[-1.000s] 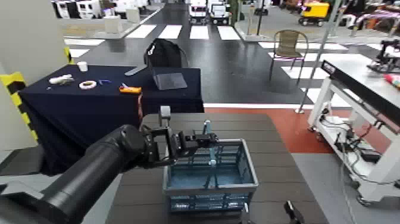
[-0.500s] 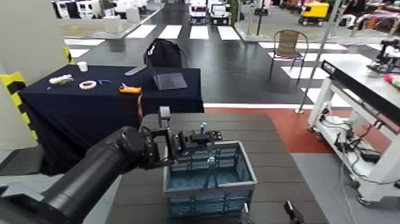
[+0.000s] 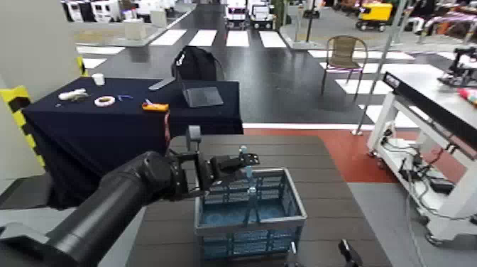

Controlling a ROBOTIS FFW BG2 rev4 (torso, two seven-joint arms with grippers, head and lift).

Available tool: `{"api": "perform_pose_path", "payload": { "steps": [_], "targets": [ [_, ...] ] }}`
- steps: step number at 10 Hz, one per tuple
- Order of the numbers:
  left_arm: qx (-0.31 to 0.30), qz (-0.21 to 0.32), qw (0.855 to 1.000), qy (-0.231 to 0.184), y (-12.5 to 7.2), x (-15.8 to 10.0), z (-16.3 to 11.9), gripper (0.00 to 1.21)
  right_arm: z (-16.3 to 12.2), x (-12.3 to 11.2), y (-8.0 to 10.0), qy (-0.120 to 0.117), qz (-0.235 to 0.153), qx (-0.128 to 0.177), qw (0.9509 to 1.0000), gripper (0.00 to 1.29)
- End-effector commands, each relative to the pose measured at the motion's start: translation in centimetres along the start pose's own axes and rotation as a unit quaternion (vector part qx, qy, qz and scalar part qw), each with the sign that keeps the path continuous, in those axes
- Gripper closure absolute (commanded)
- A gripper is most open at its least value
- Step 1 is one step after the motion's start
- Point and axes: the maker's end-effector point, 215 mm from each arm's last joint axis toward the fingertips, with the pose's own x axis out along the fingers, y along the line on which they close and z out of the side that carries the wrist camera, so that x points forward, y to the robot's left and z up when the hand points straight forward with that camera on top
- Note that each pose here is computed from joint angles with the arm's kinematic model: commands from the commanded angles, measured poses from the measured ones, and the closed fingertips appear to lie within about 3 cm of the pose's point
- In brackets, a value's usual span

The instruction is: Place the crate on the table.

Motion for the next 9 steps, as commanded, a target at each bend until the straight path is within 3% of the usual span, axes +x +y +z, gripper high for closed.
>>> {"api": "perform_pose_path", "payload": {
  "steps": [1,3,5,8,9],
  "targets": [
    [0.051,0.044,0.998,-0.013,1.3,-1.2,1.8,0.05,0.0,0.0,0.0,0.001,0.0,-0.001,1.0,0.13],
    [0.098,0.076,0.992,-0.029,2.0,-2.9,3.0,0.09,-0.1,-0.1,-0.2,0.002,-0.001,-0.002,1.0,0.13],
    [0.159,0.121,0.977,-0.071,2.4,-5.7,4.7,0.14,-0.1,-0.2,-0.4,0.003,-0.005,-0.002,1.0,0.13],
    [0.218,0.179,0.947,-0.151,2.2,-11.0,5.3,0.14,-0.1,-0.4,-1.1,0.003,-0.011,-0.005,0.9999,0.13],
    [0.242,0.203,0.931,-0.185,1.9,-13.2,5.5,0.14,-0.1,-0.4,-1.3,0.003,-0.013,-0.007,0.9999,0.13]
  ]
}}
